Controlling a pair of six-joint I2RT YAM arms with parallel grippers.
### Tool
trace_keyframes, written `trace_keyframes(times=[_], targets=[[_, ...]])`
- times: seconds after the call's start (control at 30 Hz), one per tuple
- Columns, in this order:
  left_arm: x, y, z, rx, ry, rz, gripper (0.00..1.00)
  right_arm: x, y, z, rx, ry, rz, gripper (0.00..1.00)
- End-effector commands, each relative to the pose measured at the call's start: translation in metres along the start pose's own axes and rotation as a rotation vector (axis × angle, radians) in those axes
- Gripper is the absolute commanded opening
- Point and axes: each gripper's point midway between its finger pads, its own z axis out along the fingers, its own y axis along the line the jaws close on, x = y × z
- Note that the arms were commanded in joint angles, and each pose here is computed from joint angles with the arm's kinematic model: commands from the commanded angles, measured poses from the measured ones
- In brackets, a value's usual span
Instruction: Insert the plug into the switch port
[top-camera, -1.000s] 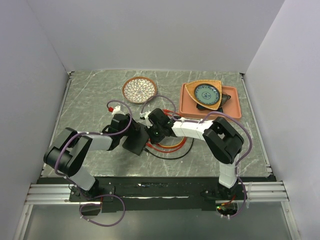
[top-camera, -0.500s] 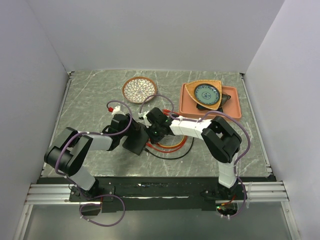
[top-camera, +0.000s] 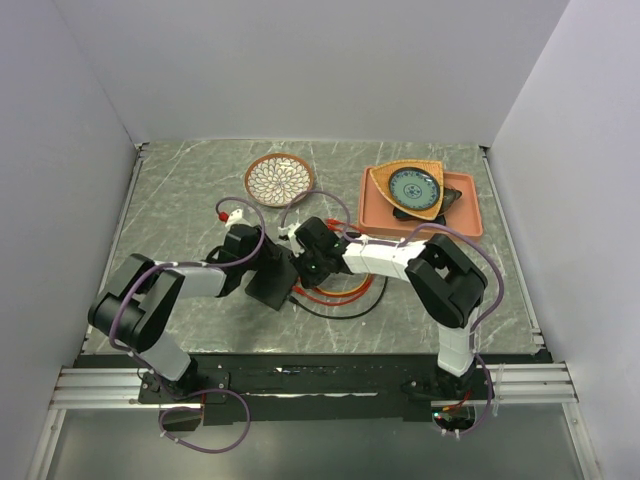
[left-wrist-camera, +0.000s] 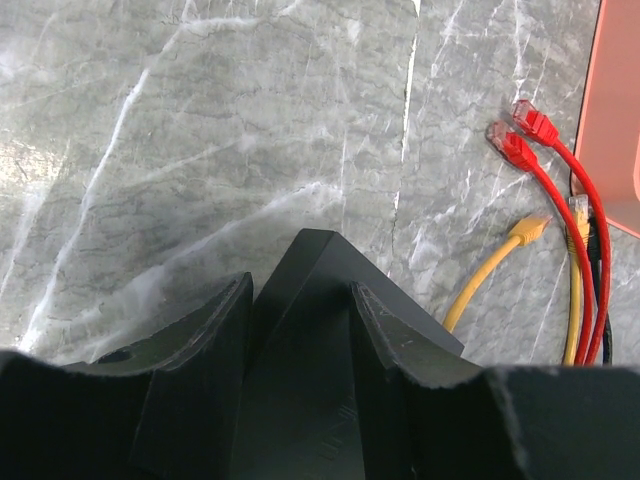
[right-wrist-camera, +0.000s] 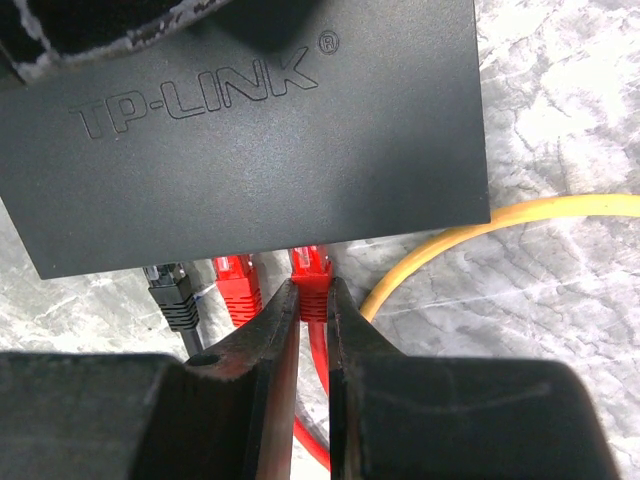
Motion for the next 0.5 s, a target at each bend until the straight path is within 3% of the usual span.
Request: trace_keyframes(times=[0.0, 0.1, 0.2, 0.23, 0.3, 0.33, 0.47], targets=[[0.135, -0.056, -0.065, 0.220, 0.595, -0.051, 0.01, -0.207, 0.061, -0.079, -0.168, -0.844, -0.140, 0.00], [0.132, -0.055, -0.064, 0.198, 0.585, -0.043, 0.01, -0.198, 0.058, -0.075, -0.157, -0.807, -0.137, 0.00], [0.125, -0.052, -0.062, 0.159, 0.560, -0.023, 0.10, -0.187, 0.053, -0.070, -0.135, -0.757, -0.134, 0.01], [0.121, -0.052, -0.061, 0.154, 0.544, -0.013, 0.21, -0.184, 0.052, -0.068, -0.135, -0.744, -0.134, 0.08], [0.114, -0.047, -0.060, 0.119, 0.523, -0.009, 0.32, -0.173, 0.050, -0.062, -0.135, -0.709, -0.139, 0.15], [0.110, -0.048, -0.060, 0.121, 0.510, -0.004, 0.40, -0.169, 0.050, -0.060, -0.137, -0.698, -0.142, 0.15], [0.101, -0.038, -0.059, 0.083, 0.495, -0.007, 0.57, -0.155, 0.049, -0.049, -0.134, -0.641, -0.148, 0.16]])
